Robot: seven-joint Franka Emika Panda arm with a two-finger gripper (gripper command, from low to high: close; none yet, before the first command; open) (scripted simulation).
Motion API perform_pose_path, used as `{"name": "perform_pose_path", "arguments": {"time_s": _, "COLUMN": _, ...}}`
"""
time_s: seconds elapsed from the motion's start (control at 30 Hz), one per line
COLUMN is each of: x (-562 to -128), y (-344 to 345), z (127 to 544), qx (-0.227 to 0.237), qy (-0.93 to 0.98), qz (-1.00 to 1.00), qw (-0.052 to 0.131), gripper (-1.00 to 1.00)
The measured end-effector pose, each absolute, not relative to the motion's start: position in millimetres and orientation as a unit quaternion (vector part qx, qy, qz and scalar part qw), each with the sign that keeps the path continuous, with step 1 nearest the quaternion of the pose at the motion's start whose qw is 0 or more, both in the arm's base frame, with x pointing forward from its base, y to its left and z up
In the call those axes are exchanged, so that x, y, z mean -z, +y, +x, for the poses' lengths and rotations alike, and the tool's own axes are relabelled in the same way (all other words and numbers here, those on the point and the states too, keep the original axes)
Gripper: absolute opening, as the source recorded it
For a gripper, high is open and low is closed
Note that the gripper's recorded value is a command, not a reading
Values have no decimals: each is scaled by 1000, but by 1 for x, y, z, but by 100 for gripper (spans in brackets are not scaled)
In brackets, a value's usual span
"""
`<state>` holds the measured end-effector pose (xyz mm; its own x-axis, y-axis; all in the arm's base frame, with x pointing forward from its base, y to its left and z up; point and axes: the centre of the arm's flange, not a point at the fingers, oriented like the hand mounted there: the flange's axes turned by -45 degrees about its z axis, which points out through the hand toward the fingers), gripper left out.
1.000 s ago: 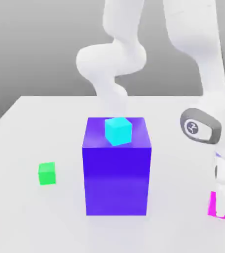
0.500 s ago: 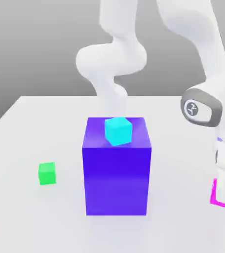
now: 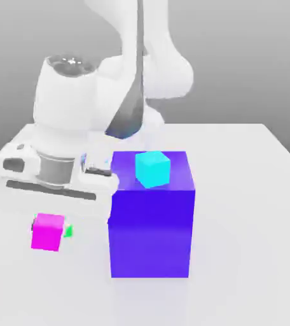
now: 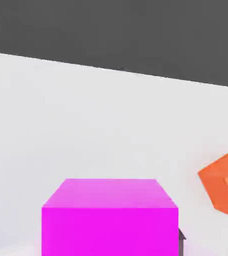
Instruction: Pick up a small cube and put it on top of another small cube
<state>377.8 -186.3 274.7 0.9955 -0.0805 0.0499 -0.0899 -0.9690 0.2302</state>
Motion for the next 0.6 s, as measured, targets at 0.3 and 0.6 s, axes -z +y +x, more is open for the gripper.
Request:
{"name": "perform_pose_path", "arguments": {"time_s": 0.3, "x": -244, "y": -213, "z": 233, "qx": -1, "qy": -278, "qz": 961, "qw": 7, "gripper": -100}}
{"name": "perform_pose_path", "arguments": {"time_s": 0.6, "x": -193, "y": -210, "z": 230, "qx": -2, "qy": -287, "qz": 958, "qw": -8, "gripper": -100}}
